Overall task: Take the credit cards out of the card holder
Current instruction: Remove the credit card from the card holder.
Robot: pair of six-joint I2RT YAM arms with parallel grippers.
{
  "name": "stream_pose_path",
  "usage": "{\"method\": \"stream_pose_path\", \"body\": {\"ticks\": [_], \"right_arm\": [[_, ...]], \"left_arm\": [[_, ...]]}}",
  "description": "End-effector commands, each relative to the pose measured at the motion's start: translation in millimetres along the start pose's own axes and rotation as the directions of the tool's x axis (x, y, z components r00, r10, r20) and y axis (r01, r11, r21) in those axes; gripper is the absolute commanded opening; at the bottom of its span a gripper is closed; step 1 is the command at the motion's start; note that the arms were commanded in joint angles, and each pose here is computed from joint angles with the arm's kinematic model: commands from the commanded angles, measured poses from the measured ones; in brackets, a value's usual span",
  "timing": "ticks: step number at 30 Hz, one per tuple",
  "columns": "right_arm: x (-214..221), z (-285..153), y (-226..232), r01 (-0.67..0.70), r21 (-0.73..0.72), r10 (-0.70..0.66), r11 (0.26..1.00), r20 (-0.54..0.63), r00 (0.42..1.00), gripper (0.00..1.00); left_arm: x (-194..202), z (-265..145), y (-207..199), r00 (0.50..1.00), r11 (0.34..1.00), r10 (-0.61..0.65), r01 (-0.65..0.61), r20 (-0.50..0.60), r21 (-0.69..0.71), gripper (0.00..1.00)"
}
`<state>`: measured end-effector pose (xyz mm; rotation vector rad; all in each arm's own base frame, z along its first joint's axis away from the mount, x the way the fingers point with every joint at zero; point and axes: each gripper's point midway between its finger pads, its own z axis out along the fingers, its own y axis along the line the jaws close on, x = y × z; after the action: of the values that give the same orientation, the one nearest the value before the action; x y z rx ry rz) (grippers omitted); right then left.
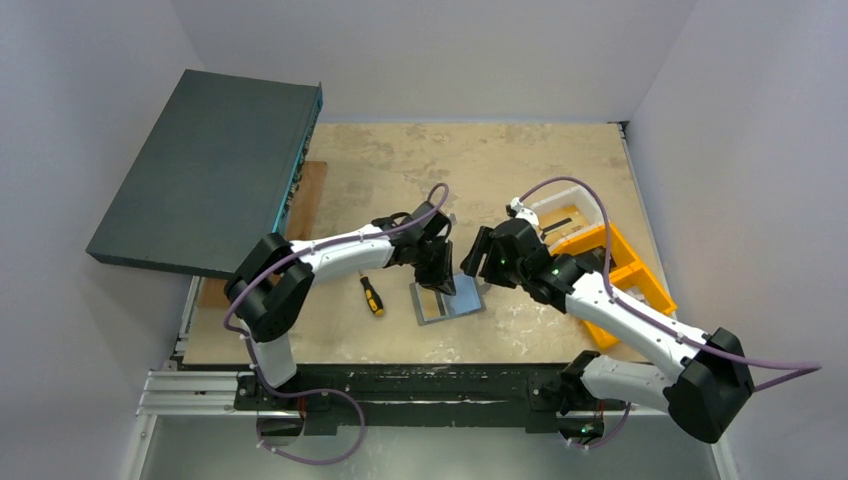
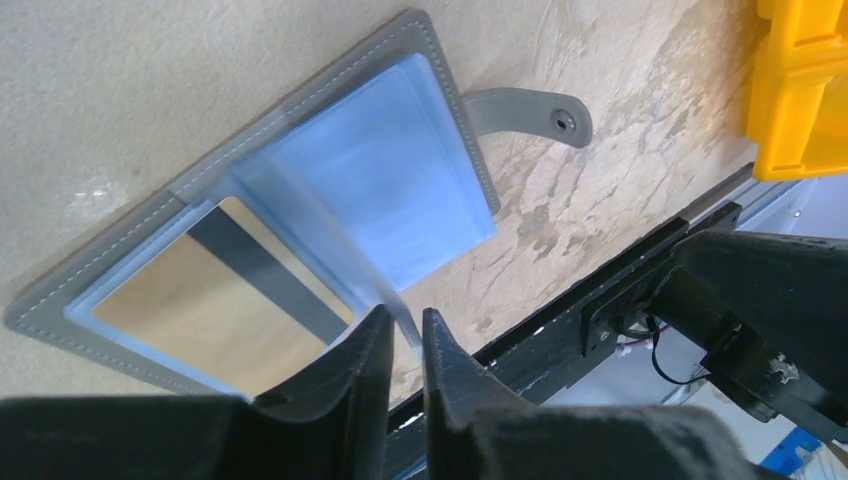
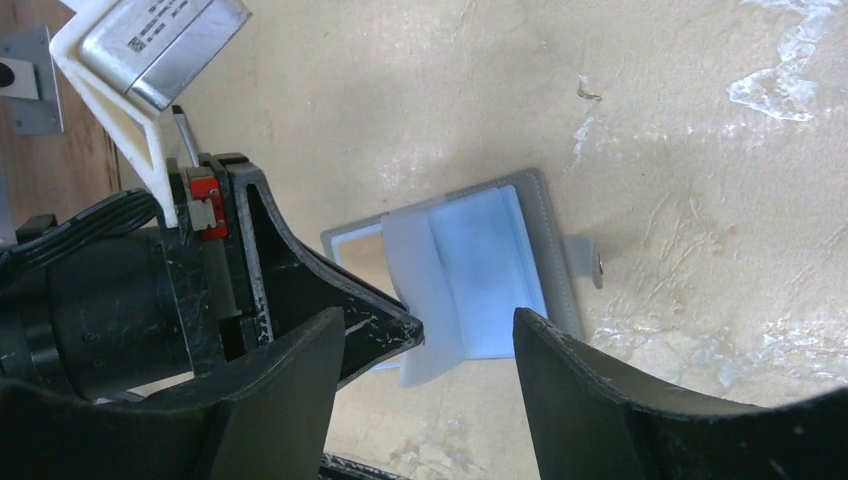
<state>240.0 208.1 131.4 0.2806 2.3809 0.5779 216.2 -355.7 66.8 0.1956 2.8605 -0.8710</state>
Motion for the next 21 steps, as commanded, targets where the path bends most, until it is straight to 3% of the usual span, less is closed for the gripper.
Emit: {"method": "stream_pose_path", "body": {"ticks": [1,14,21], "right_arm": [[-3,-5,-13,0.011,0.039,-0.012,0.999,0.027,1.0,0.63],[0,-11,-19,0.017,0.051,-0.018,0.999,0.02,1.0,0.63],[6,-9,-11,0.037,0.007,-0.037,0.999,-0.011,0.999,0.63]], "left_arm": [[-12,-1,-26,1.0,0.998,0.013,-0.014,0.009,0.062,0.2],[-16,37,-30,0.998,0.996,0.004,0.001,-0.06,0.092,0.41],[-19,27,-34,0.999,0.995,0.031,-0.028,-0.032,0.098,0.52]]}}
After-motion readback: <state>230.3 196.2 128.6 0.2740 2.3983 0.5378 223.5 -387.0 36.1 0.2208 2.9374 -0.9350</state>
